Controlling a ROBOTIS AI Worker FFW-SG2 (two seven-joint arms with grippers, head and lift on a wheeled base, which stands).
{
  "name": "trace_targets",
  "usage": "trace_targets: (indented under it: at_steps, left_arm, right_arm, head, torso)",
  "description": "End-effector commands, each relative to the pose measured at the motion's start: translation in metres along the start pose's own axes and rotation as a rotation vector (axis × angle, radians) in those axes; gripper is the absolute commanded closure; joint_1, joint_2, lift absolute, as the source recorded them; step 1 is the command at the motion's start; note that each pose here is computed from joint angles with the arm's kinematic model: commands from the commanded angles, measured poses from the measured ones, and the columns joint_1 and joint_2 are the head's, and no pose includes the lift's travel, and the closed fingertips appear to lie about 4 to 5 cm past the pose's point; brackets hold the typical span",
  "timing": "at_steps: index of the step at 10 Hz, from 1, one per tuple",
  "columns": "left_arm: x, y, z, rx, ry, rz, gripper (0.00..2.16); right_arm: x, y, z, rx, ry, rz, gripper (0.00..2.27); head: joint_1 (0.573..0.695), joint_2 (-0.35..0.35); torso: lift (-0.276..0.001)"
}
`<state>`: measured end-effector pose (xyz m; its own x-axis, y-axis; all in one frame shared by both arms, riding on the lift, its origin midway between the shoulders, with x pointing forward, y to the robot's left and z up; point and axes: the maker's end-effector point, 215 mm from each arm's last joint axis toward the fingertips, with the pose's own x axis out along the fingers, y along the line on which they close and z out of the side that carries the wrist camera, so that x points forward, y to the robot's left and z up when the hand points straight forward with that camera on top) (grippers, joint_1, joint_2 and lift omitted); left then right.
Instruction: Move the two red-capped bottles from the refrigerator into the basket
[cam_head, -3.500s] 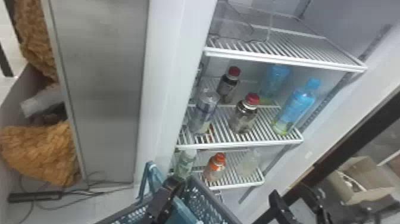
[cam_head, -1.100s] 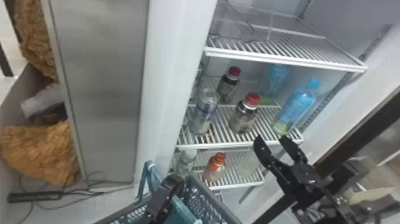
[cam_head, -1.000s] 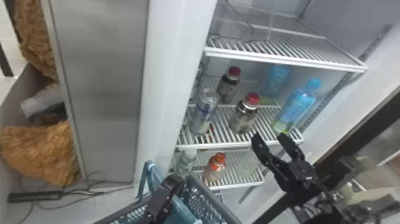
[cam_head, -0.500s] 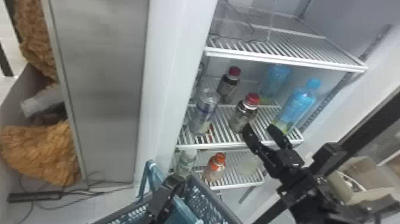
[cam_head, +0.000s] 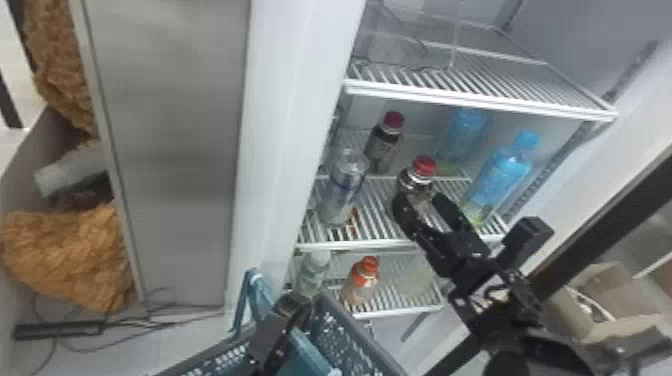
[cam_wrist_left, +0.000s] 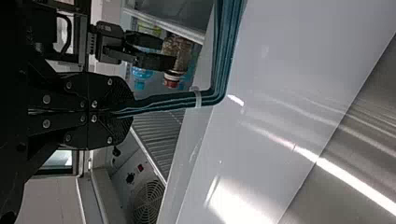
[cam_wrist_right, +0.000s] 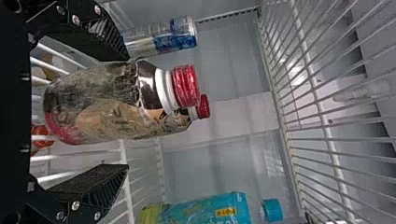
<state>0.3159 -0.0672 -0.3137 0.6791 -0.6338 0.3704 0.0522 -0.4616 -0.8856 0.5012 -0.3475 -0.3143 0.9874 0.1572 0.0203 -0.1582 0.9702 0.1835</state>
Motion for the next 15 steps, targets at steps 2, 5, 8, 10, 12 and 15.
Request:
trace_targets:
  at_steps: [2,5,8,10,12,15]
  left_arm:
    - [-0.001,0.0,0.001,-0.001,-0.004,0.001,1.2]
    - [-0.001,0.001,0.001,-0.005,-0.009,0.002,1.2]
    - [-0.001,0.001,0.001,-0.005,-0.009,0.002,1.2]
    - [-0.001,0.001,0.0,-0.008,-0.009,0.001,1.2]
    - [-0.001,0.001,0.0,-0.008,-0.009,0.001,1.2]
    - [-0.001,0.001,-0.001,-0.01,-0.007,0.001,1.2]
  right_arm:
    - [0.015,0.0,-0.002,-0.008,0.006,0.008,0.2]
    - [0.025,-0.006,-0.005,-0.018,0.022,-0.003,0.25]
    - [0.034,-0.003,-0.013,-0.006,0.055,0.015,1.1]
    - [0.032,0.002,-0.005,-0.032,0.047,0.022,1.28]
    - [0.018,0.012,0.017,-0.059,0.016,0.037,1.28]
    - [-0.021,0.02,0.023,-0.057,0.056,0.035,1.28]
  head:
    - [0.695,-0.35]
    - [0.695,-0.35]
    - [0.695,-0.35]
    - [0.695,-0.35]
    - [0.695,-0.35]
    - [0.695,-0.35]
  torso:
    - [0.0]
    - [0.0]
    - [0.0]
    - [0.0]
    - [0.0]
    - [0.0]
